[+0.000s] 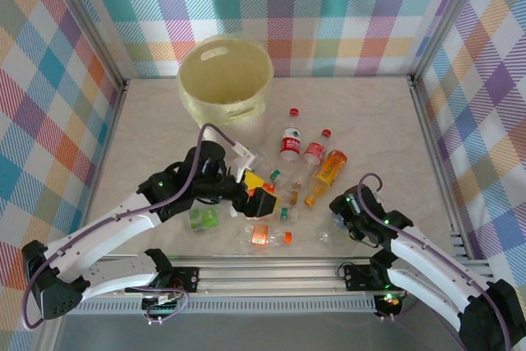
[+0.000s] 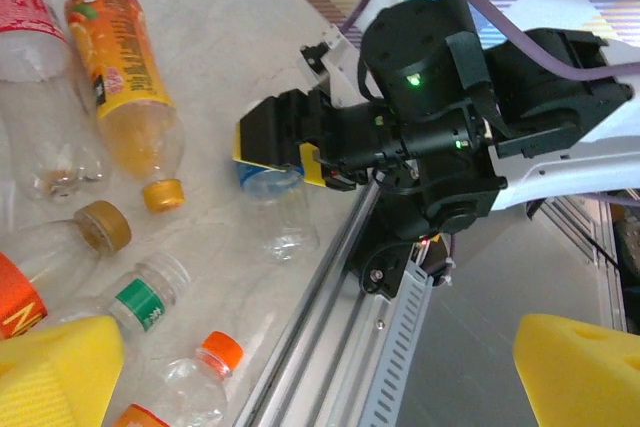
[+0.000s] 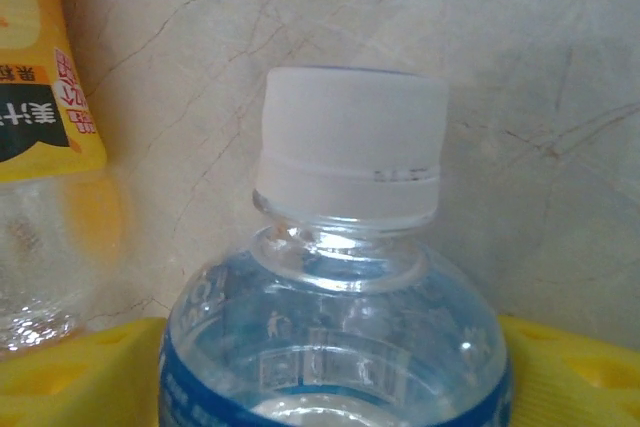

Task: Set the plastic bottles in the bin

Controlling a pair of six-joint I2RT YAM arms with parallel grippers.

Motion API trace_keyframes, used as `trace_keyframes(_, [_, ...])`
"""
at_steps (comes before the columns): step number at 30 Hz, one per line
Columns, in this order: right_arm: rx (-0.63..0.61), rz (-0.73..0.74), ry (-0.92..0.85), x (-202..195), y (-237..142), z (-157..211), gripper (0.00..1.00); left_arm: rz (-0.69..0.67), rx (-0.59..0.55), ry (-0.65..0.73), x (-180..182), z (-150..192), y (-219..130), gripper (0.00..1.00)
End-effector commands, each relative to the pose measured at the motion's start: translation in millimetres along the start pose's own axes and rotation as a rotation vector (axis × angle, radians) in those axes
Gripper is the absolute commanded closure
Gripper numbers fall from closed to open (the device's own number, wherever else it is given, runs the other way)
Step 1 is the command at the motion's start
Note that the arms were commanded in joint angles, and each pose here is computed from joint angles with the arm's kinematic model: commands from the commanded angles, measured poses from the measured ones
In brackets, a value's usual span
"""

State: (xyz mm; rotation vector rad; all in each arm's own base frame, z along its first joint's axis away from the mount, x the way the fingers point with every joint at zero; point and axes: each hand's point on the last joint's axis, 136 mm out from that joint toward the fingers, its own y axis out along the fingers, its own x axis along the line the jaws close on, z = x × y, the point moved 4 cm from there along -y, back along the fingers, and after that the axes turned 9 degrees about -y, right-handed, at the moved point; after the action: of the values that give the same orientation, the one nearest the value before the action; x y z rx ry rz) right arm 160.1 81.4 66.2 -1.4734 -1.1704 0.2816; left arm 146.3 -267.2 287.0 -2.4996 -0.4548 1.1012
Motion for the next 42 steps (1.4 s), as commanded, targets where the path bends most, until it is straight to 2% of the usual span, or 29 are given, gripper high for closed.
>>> trace_keyframes(1, [-0.007, -0.012, -0.022, 0.9, 4.4, -1.3, 0.22, 0.023, -0.041, 0.039, -10.7, -9.8, 0.0, 0.00])
trace_keyframes(8, [-0.021, 0.001, 0.004, -5.3, 8.7, -2.5, 0.18, 0.017, -0.013, 0.029, -9.1, -12.5, 12.0, 0.00])
trace_keyframes(14, [-0.046, -0.012, 0.057, -11.8, 11.6, -6.2, 0.20, 0.022, 0.008, 0.017, -8.2, -11.4, 20.8, 0.00])
trace_keyframes(24, [-0.062, -0.054, 0.042, -4.8, 10.3, -12.4, 0.33, 0.027, 0.056, 0.029, -10.0, -4.1, 35.3, 0.00])
trace_keyframes(31, [-0.149, -0.175, -0.112, 28.1, -17.6, -32.8, 0.41, 0.063, 0.016, -0.006, -12.7, -11.8, 44.2, 0.01])
trace_keyframes(37, [-0.206, -0.344, -0.330, 77.5, -53.6, -49.4, 0.43, 0.112, -0.011, -0.062, -18.1, -22.6, 54.0, 0.02])
trace_keyframes(42, [-0.220, -0.518, -0.431, 119.8, -81.6, -56.3, 0.44, 0.157, -0.020, -0.099, -17.4, -24.8, 66.2, 0.04])
